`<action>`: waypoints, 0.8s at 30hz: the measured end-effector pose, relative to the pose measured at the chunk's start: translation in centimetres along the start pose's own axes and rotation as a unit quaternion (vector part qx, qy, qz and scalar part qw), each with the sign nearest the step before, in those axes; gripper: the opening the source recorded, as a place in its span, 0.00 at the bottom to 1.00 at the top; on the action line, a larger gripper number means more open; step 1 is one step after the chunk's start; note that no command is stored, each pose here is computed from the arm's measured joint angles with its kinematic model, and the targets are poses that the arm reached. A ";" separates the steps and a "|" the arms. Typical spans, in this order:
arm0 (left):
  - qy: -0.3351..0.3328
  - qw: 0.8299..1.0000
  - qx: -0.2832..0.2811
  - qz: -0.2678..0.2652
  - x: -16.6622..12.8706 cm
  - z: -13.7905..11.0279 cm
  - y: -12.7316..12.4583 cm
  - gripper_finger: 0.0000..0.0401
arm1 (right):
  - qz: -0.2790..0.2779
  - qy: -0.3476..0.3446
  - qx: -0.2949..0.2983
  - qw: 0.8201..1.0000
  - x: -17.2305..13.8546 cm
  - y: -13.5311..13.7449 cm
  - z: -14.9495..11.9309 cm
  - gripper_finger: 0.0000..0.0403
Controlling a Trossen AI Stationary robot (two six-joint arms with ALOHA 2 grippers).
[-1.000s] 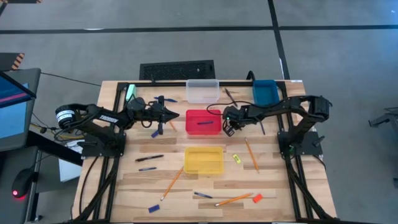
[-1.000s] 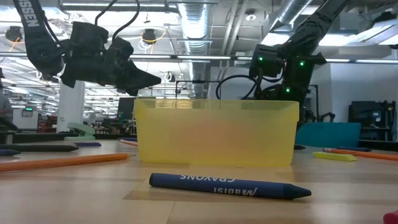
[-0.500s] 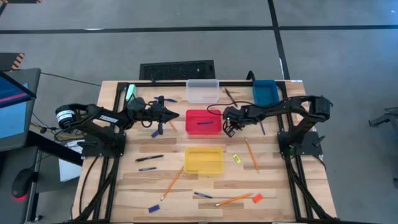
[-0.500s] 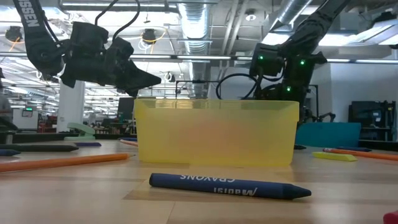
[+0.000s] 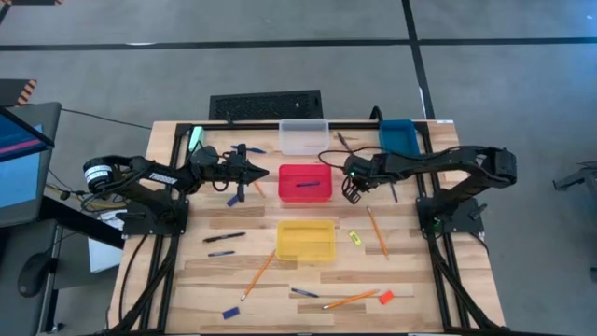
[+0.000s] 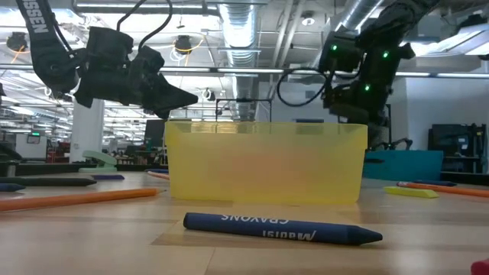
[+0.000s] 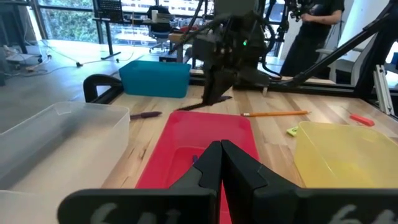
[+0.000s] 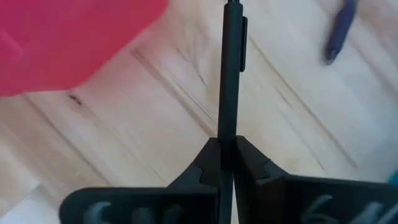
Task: Sort crayons/erasers/pens/pencils in bins
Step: Put the middle right black ballpen into the transparent bin
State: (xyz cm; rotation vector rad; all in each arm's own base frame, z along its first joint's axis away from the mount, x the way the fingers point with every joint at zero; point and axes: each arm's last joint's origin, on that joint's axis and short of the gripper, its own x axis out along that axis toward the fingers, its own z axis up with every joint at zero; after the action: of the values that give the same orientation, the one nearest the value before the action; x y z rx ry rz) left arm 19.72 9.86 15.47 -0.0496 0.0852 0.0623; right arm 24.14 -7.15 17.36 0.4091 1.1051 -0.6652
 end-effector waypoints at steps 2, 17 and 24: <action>0.001 1.000 0.000 0.000 0.0 0.0 0.0 0.00 | 0.002 -0.011 -0.005 1.000 -0.7 -0.3 0.1 0.07; 0.001 1.000 0.000 0.001 0.0 0.0 0.0 0.00 | -0.032 -0.102 -0.082 0.991 -4.6 -2.3 5.4 0.06; 0.001 1.000 0.000 0.001 0.0 0.0 0.0 0.00 | -0.062 -0.141 -0.211 0.965 -3.5 -2.5 10.9 0.06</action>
State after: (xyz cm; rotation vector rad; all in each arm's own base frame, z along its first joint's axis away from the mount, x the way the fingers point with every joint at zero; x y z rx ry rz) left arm 19.72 9.86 15.45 -0.0489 0.0875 0.0645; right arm 28.86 -14.65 25.06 -0.1195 0.9721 -0.5585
